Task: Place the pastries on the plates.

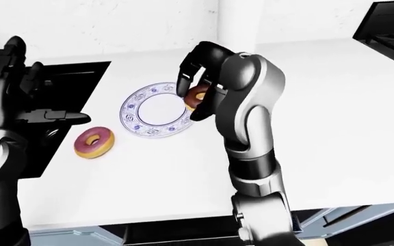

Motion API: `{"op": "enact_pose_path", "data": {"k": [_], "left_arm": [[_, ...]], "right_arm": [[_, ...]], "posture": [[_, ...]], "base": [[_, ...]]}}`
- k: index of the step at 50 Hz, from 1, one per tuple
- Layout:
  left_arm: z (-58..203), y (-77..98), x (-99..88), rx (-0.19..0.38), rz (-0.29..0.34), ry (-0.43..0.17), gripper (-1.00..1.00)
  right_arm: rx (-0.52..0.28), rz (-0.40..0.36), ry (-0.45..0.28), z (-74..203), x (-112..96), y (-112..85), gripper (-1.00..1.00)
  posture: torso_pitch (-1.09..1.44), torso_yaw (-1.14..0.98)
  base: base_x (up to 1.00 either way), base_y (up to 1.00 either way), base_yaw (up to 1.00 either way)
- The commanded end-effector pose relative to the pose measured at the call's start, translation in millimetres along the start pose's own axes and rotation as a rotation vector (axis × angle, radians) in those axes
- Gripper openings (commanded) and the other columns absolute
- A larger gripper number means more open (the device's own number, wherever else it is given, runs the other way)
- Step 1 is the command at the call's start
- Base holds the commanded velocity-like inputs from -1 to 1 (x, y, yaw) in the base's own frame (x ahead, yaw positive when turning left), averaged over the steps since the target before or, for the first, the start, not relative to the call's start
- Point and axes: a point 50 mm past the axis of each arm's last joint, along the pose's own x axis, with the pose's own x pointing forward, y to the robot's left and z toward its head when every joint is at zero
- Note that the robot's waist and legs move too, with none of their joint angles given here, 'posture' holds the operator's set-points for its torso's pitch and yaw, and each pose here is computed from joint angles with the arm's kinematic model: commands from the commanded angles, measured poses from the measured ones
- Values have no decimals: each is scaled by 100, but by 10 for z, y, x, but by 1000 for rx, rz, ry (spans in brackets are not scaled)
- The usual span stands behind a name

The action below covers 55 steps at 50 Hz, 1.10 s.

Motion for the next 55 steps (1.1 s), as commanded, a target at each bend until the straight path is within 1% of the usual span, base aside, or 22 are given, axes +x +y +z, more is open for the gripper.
{"op": "enact_pose_path", "data": {"k": [1,7,17,21,26,31,34,39,41,45,47,48,49,50,51,52,53,54,55], "left_arm": [[175,21,2,14,9,-87,100],[202,33,0,15,10,-90,100],[235,37,17,17,10,-94,100],[227,43,11,4,14,-91,100],[213,59,4,4,19,-90,100],[207,75,-16,8,21,-88,100],[207,74,-21,9,20,-87,100],[197,76,-29,10,23,-85,100],[199,79,-37,11,23,-84,100],[205,85,-44,14,26,-84,100],[203,88,-51,13,28,-84,100],[202,90,-52,13,28,-83,100],[207,95,-54,15,28,-84,100],[214,97,-56,15,27,-84,100],[228,105,-51,15,29,-87,100],[229,106,-48,16,30,-87,100],[237,102,-45,16,29,-88,100],[244,99,-47,15,27,-89,100],[247,101,-46,16,27,-89,100]], "right_arm": [[-31,-66,-56,150,-60,-140,-51],[-49,-54,-85,263,55,-208,-52],[-58,-6,-116,331,422,-185,-53],[-62,24,-122,325,562,-118,-54],[-67,56,-145,375,685,-31,-54],[-66,102,-171,409,817,117,-53],[-67,117,-178,417,849,165,-53],[-75,162,-221,469,867,292,-52],[-80,180,-222,460,877,354,-52],[-76,193,-226,460,891,406,-47],[-74,193,-224,447,904,418,-23],[-67,189,-220,441,912,417,-18],[-71,189,-220,432,918,427,1],[-64,188,-221,433,921,429,11],[-62,185,-219,428,926,436,46],[-60,185,-220,427,928,441,62],[-59,178,-219,427,933,441,70],[-55,170,-220,427,941,441,100],[-55,165,-221,426,950,445,100]], "posture": [[0,0],[0,0],[0,0],[0,0],[0,0],[0,0],[0,0],[0,0],[0,0],[0,0],[0,0],[0,0],[0,0],[0,0],[0,0],[0,0],[0,0],[0,0],[0,0]], "base": [[0,0,0],[0,0,0],[0,0,0],[0,0,0],[0,0,0],[0,0,0],[0,0,0],[0,0,0],[0,0,0],[0,0,0],[0,0,0],[0,0,0],[0,0,0],[0,0,0],[0,0,0],[0,0,0],[0,0,0],[0,0,0],[0,0,0]]}}
